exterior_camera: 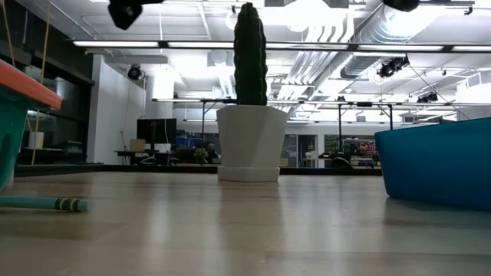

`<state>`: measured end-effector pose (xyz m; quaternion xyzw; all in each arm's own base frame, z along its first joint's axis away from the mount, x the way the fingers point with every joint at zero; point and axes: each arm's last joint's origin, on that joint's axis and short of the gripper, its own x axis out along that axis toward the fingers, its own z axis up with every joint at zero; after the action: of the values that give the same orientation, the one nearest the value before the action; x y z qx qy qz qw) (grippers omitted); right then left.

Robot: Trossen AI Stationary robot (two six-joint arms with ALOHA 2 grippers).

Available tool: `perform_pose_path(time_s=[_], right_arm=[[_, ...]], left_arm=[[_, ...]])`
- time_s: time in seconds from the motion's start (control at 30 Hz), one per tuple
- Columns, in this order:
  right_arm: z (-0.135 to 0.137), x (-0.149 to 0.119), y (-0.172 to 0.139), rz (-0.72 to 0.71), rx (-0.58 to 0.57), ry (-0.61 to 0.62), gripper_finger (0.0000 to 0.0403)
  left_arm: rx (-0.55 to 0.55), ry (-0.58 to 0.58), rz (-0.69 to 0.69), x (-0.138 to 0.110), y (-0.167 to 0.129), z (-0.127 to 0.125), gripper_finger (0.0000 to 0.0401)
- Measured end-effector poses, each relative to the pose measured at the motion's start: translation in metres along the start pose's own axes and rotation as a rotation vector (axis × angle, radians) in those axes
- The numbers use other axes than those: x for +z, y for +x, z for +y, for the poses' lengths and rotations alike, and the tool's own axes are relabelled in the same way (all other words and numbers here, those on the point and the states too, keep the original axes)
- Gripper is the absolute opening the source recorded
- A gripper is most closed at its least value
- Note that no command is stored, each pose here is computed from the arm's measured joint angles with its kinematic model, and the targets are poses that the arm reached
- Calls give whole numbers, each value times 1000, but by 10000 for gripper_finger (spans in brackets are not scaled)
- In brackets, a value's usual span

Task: Sort pens & pencils
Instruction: Put the green pen into the blue bin

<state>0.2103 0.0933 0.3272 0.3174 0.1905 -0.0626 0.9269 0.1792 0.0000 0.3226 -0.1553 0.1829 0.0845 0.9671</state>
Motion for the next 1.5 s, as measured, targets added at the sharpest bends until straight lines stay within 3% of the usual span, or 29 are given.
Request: perform_pose_path(time_s=[0.33, 0.67, 0.97, 1.2, 1.37, 1.5], right_arm=[[5, -32, -23, 49, -103, 96, 21], [8, -65, -50, 69, -168, 191, 21], [7, -94, -68, 193, -224, 326, 21], [5, -115, -66, 360, -280, 431, 21], [-6, -140, -52, 423, -233, 527, 21], [-23, -154, -41, 436, -259, 607, 21]], left_arm=[[27, 8, -28, -3, -32, 6, 131], [41, 3, -14, -5, -39, 9, 131], [36, 5, 3, -7, -40, 9, 131], [42, 15, 19, -9, -40, 10, 131], [45, 16, 29, -10, -40, 10, 131], [39, 16, 33, -10, -40, 10, 131]])
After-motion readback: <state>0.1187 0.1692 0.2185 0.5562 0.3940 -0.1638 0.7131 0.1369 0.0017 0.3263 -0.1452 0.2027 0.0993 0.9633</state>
